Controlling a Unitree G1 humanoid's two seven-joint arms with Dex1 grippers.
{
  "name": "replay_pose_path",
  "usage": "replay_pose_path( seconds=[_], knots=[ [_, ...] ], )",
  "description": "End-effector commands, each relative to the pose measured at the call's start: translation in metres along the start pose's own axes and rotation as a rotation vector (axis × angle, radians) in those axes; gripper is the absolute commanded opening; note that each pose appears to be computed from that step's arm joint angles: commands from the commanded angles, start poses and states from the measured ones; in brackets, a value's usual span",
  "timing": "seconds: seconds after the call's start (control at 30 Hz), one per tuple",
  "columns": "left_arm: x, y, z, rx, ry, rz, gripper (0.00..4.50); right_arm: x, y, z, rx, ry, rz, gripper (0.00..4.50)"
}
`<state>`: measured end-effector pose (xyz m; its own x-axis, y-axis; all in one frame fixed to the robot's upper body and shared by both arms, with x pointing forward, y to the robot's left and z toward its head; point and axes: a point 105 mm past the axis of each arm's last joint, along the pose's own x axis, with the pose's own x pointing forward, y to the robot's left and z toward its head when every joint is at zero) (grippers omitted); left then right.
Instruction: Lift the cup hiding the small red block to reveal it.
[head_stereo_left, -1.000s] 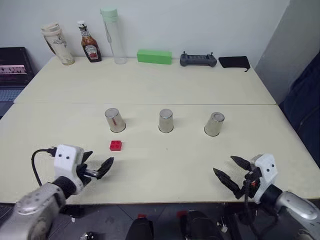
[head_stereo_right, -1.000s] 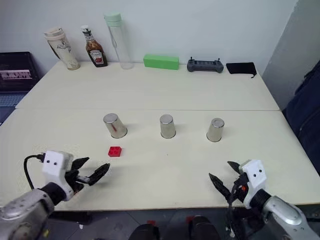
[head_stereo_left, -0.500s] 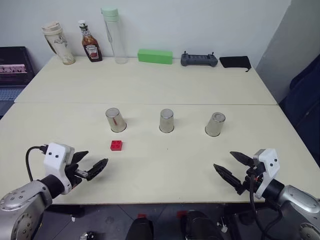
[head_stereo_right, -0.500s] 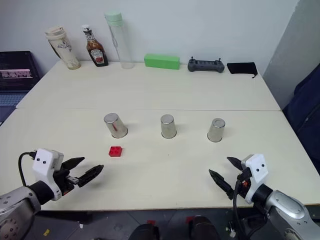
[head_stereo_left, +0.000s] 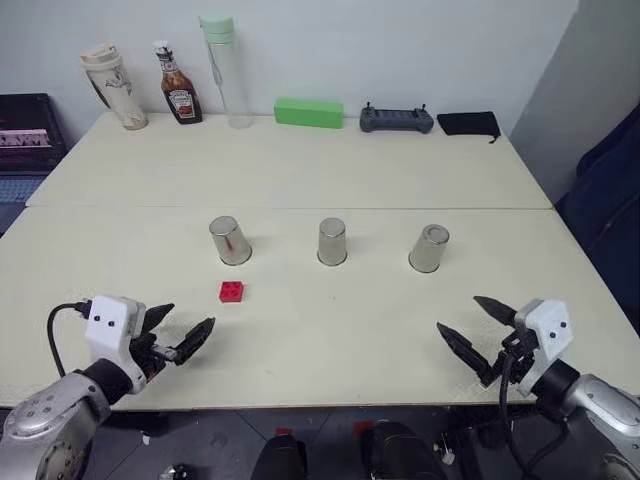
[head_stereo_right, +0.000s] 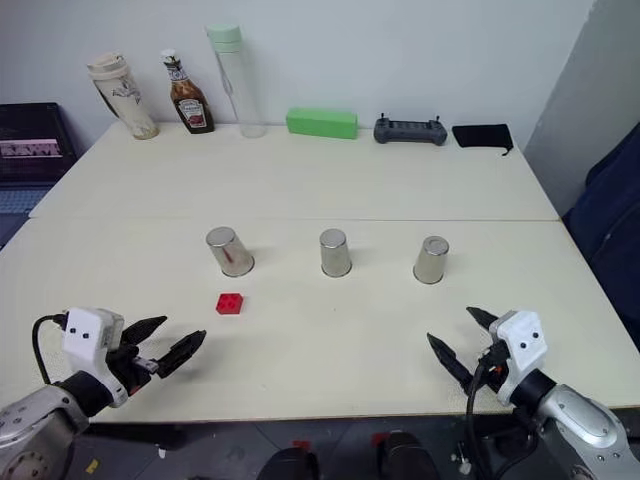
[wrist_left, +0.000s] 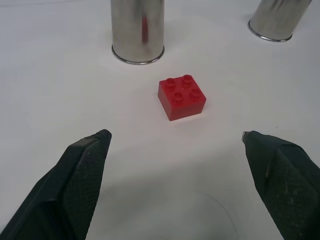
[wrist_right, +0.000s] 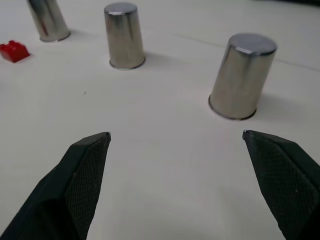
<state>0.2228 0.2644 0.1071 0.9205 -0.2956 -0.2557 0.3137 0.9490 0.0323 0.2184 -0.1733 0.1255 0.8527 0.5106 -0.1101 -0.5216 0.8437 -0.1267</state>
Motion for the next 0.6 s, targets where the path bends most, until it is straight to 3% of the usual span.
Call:
replay_pose_path(
  seconds=[0.03, 0.6],
  knots=[
    [-0.002, -0.012, 0.022, 0.078, -0.116, 0.004, 4.48, -0.004, 0.003, 0.01, -0.078, -0.062, 0.009, 4.5],
    [0.004, -0.023, 0.02, 0.051, -0.134, 0.026, 4.48, -0.001, 0.003, 0.009, -0.035, -0.082, -0.004, 4.5]
  ],
)
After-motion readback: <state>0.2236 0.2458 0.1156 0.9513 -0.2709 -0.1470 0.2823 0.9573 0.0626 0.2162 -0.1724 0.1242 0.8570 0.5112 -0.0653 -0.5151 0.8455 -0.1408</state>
